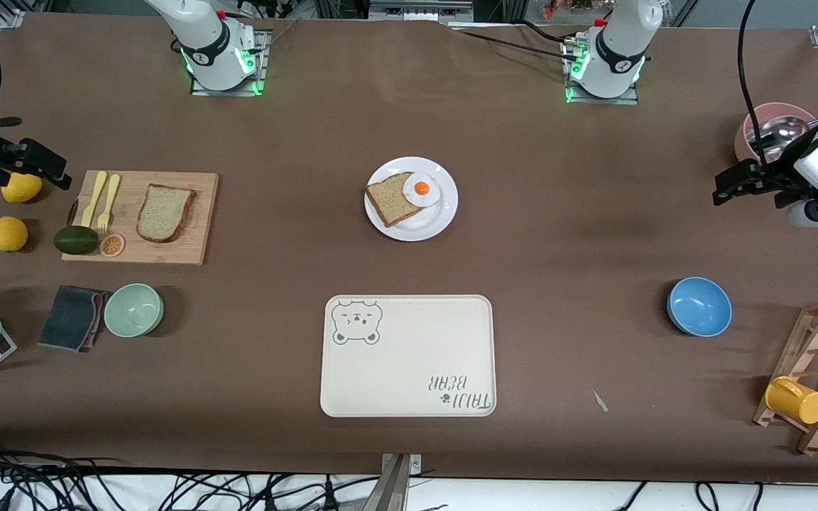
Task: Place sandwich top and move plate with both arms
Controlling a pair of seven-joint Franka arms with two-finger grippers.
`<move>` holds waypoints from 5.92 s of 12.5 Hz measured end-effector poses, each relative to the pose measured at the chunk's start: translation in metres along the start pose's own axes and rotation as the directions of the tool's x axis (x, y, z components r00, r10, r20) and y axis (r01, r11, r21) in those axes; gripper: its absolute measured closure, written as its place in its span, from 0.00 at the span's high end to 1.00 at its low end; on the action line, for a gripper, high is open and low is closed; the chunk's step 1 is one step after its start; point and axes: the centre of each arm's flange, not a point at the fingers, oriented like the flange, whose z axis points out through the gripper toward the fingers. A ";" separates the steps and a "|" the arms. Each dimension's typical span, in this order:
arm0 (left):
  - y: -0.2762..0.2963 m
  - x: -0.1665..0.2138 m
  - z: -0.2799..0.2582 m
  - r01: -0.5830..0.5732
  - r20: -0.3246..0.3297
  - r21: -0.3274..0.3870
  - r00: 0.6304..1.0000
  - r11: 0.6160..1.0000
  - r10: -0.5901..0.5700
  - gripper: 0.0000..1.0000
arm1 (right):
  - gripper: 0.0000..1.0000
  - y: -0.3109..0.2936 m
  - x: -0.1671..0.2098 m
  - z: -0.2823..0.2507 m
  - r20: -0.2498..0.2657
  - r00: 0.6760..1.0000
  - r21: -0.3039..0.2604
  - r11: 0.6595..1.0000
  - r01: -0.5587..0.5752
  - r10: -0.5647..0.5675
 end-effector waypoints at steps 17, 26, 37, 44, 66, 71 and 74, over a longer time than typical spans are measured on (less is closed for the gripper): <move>-0.001 0.001 -0.007 0.003 -0.016 0.010 1.000 1.000 -0.003 1.00 | 1.00 -0.030 0.013 0.151 0.162 0.982 -0.147 0.987 -0.070 0.094; 0.001 0.002 -0.006 0.000 -0.014 0.010 1.000 1.000 0.000 1.00 | 0.87 -0.026 -0.020 0.274 0.218 0.932 -0.233 0.943 -0.239 0.291; 0.005 0.005 -0.001 0.004 -0.007 -0.054 1.000 0.999 -0.004 1.00 | 0.65 -0.035 -0.030 0.375 0.092 0.878 -0.311 0.852 -0.422 0.469; 0.002 0.005 0.000 -0.002 -0.006 0.007 1.000 1.000 0.002 1.00 | 0.52 -0.034 -0.036 0.393 0.072 0.868 -0.328 0.834 -0.445 0.491; -0.003 0.009 -0.003 -0.053 -0.042 0.012 0.998 0.999 0.053 1.00 | 0.06 -0.233 0.001 0.257 0.118 0.901 -0.378 0.858 -0.347 0.417; -0.003 0.011 0.000 -0.053 -0.038 0.011 0.998 0.999 0.053 1.00 | 0.06 -0.323 -0.021 0.222 0.160 0.864 -0.252 0.867 -0.431 0.476; -0.003 0.011 0.000 -0.053 -0.037 0.011 0.998 0.999 0.053 1.00 | 0.06 -0.347 -0.025 0.203 0.219 0.842 -0.180 0.868 -0.462 0.494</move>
